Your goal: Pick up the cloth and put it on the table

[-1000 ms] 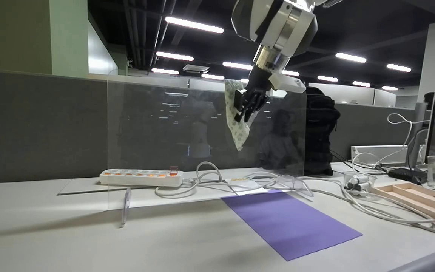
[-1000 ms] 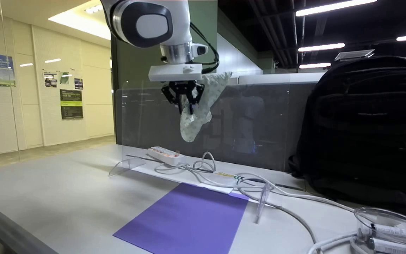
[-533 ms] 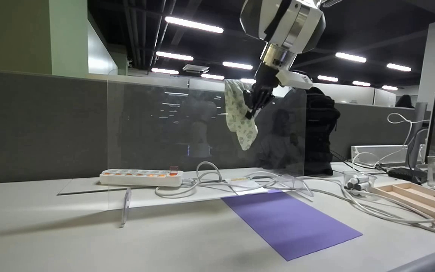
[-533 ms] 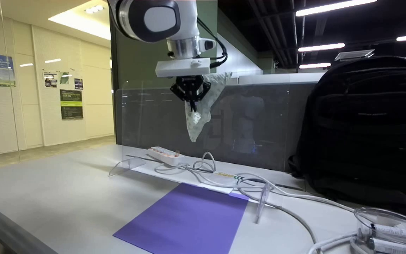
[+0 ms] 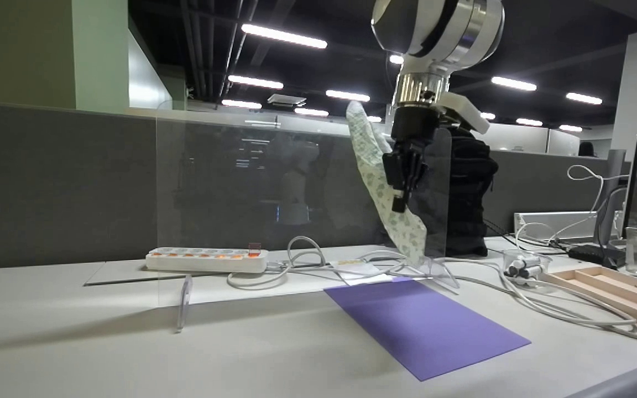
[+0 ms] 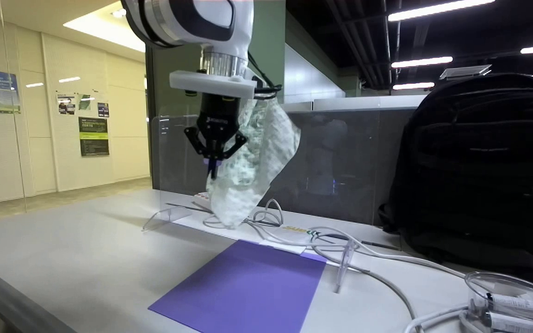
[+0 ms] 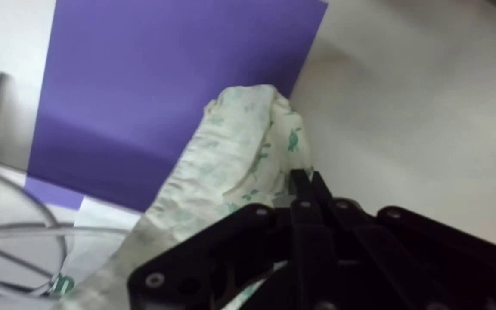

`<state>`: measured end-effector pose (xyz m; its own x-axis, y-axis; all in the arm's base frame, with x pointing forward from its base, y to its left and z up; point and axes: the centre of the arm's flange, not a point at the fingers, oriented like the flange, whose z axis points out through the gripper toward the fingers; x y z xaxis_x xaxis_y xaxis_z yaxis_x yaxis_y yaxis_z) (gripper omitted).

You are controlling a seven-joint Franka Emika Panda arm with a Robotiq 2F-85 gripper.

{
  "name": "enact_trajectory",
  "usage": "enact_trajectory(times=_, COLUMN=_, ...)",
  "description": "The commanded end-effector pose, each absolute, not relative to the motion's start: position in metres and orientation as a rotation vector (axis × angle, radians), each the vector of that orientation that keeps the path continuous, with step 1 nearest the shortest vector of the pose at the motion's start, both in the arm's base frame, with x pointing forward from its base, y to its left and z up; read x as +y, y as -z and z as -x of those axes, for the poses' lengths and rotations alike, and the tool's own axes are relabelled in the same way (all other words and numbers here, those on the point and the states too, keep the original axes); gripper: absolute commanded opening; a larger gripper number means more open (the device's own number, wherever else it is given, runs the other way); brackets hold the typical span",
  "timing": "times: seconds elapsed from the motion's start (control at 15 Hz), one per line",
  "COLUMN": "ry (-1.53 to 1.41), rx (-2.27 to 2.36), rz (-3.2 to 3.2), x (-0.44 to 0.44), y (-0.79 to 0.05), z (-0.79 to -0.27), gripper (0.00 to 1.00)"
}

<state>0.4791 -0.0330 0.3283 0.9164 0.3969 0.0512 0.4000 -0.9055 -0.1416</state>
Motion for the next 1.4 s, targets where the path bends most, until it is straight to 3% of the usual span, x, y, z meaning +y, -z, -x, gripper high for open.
enact_trajectory(times=0.0, ry=-0.157, rx=-0.612, rz=2.919, x=-0.022, y=-0.325, z=-0.436, gripper=0.00)
enact_trajectory(times=0.4, ry=-0.088, rx=-0.520, rz=2.957, x=-0.034, y=-0.310, z=-0.441, gripper=0.00)
enact_trajectory(times=0.47, ry=-0.082, rx=-0.474, rz=2.966, x=-0.038, y=-0.310, z=-0.444, gripper=0.26)
enact_trajectory(times=0.53, ry=-0.094, rx=-0.452, rz=2.971, x=-0.042, y=-0.310, z=-0.444, gripper=0.28)
enact_trajectory(times=0.67, ry=-0.120, rx=-0.366, rz=2.993, x=-0.048, y=-0.311, z=-0.441, gripper=0.40)
enact_trajectory(times=1.2, ry=-0.237, rx=-0.110, rz=3.085, x=-0.066, y=-0.332, z=-0.428, gripper=0.94)
enact_trajectory(times=1.33, ry=-0.279, rx=-0.081, rz=3.091, x=-0.071, y=-0.338, z=-0.424, gripper=1.00)
